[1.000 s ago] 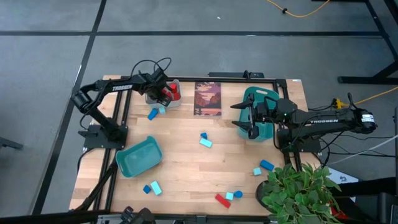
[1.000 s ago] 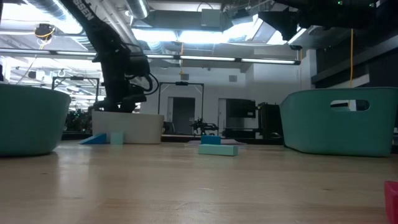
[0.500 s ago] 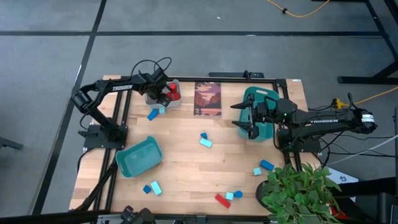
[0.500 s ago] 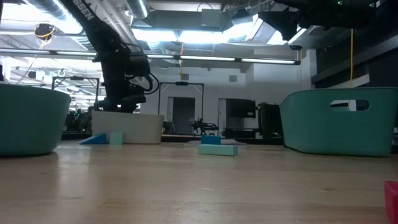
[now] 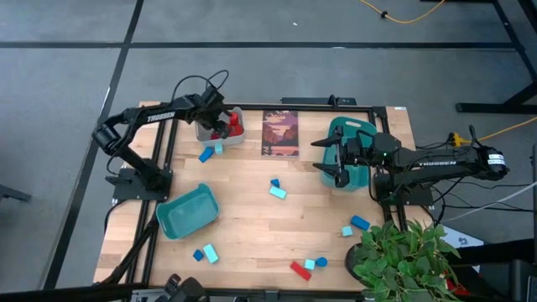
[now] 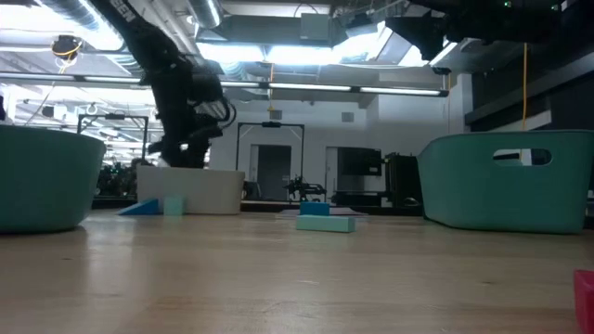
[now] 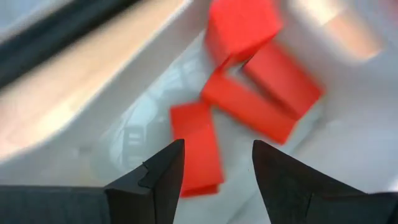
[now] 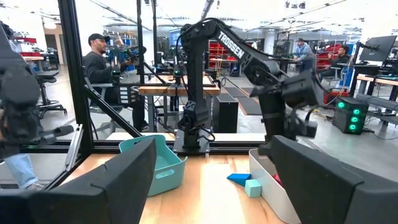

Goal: Sort & place blocks by color
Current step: Put the red block into the gray bin

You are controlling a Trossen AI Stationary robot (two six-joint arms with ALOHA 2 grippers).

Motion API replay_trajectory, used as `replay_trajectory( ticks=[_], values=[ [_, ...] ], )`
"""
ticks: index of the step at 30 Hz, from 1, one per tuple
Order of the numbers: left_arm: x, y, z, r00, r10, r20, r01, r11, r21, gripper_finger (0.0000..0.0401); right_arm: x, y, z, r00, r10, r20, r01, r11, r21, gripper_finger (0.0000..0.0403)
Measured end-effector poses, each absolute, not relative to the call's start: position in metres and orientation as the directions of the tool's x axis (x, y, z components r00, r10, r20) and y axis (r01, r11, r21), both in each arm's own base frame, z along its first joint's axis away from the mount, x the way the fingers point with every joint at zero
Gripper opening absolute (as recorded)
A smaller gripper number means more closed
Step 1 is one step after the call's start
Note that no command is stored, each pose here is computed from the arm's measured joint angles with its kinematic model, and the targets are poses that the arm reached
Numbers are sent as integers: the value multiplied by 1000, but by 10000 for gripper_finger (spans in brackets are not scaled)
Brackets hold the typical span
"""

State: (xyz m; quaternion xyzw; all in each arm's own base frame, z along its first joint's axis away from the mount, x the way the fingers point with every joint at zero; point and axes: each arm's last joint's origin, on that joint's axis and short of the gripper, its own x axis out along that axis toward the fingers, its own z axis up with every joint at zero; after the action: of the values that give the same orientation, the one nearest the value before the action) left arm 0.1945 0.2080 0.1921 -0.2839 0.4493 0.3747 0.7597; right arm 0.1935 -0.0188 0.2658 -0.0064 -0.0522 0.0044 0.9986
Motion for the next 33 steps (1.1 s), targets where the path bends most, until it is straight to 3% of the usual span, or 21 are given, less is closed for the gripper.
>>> replay_trajectory(
  ticks=[7,11,18,26,33],
  values=[
    [199,196,241,530,437,-727,-751,639,-164,182,193,-19,266,994,10,106,-10,1000,7,320],
    [201,180,276,672,504,-542,-674,720,-166,182,193,-19,266,994,10,106,-11,1000,9,320],
    [195,135,316,902,400,-164,-425,887,-178,183,193,-19,266,994,10,106,-11,1000,9,320],
    [183,80,294,970,196,142,-172,971,-163,183,193,-19,266,994,10,108,-11,1000,8,320],
    [172,50,256,962,38,269,-7,993,-117,183,193,-19,267,994,10,113,-11,1000,8,320]
  ],
)
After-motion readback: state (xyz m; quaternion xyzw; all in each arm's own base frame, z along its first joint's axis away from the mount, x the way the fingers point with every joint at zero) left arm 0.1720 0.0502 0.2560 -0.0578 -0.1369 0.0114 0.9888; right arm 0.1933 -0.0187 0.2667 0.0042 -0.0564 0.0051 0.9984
